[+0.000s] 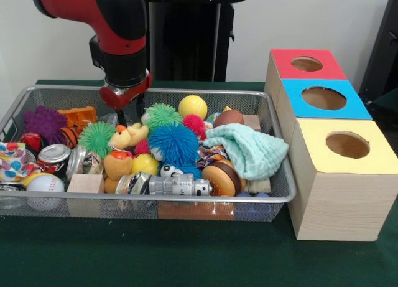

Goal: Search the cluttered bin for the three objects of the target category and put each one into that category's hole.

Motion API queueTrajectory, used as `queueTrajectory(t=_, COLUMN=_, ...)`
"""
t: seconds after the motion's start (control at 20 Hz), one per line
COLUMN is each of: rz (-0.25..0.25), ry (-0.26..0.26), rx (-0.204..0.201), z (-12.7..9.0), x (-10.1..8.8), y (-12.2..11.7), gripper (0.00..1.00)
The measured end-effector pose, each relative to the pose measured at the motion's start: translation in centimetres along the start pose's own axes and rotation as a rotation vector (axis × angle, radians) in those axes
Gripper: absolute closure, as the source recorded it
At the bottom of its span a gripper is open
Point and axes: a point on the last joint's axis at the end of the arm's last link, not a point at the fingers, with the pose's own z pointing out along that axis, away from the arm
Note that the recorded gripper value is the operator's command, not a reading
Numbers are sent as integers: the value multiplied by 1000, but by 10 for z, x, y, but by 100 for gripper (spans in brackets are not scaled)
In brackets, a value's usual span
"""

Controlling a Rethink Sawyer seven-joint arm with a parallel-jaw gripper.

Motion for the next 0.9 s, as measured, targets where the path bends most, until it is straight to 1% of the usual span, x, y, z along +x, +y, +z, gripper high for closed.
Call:
queueTrajectory(t=0.35, rz=15, ry=20, rx=13, z=-1, x=12, y=-8, gripper=0)
queueTrajectory(t=0.65, rz=22, ry=27, rx=17, z=0, x=17, y=-11, gripper=0)
queueTrajectory(t=0.9, rz=34, ry=37, rx=26, z=1, x=26, y=-18, gripper=0)
